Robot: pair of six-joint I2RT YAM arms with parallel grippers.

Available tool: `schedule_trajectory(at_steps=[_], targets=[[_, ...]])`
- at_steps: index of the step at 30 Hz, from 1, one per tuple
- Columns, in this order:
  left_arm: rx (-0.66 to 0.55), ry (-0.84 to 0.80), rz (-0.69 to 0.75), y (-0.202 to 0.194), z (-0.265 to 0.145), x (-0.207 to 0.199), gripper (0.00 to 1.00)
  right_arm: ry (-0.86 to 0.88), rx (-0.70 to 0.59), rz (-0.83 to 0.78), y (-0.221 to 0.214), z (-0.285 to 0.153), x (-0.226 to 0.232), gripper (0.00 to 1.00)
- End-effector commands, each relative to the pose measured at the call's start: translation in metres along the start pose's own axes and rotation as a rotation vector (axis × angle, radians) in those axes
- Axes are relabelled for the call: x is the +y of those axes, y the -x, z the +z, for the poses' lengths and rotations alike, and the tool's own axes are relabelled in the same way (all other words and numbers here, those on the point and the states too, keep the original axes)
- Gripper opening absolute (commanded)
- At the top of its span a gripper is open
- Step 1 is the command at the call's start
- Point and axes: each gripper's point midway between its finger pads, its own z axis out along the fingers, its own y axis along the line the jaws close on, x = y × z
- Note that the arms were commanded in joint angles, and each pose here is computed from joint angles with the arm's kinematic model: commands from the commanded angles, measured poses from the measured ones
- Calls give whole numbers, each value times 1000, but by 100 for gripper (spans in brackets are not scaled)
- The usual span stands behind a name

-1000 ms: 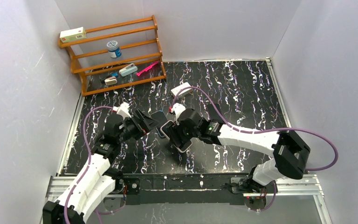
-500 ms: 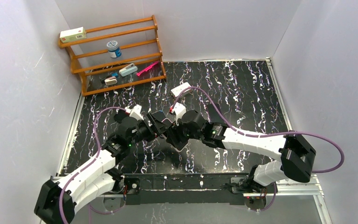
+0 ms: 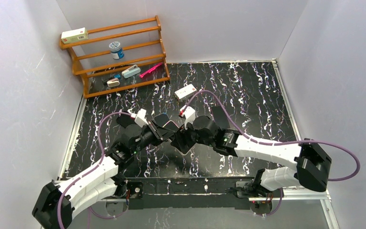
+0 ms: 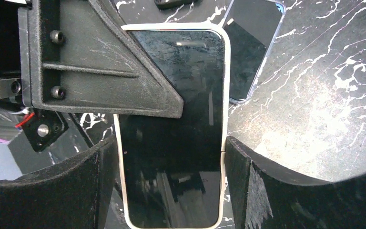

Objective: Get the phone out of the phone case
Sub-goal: Pick up the phone at the center of the board, then remove the phone case from the phone.

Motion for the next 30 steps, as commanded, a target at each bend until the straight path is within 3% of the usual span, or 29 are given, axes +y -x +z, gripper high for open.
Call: schedule_trajectory(at_steps=[1,5,13,20,30], targets=[[-132,-35,-47,23,-6,-9,0,22,-223,100,55,-22,11,80],[-222,-73,-99,39,-14,-16,0,22,-313,200,65,-46,8,98],[-366,-209,-214,68,-30,-45,0,98,-428,441,67,-87,9,99],[-399,-330,-272,82,-40,-76,0,233,-471,638,54,-105,19,89],[-358,-443,-355,80,-56,-98,0,426,-483,675,63,-105,47,75]])
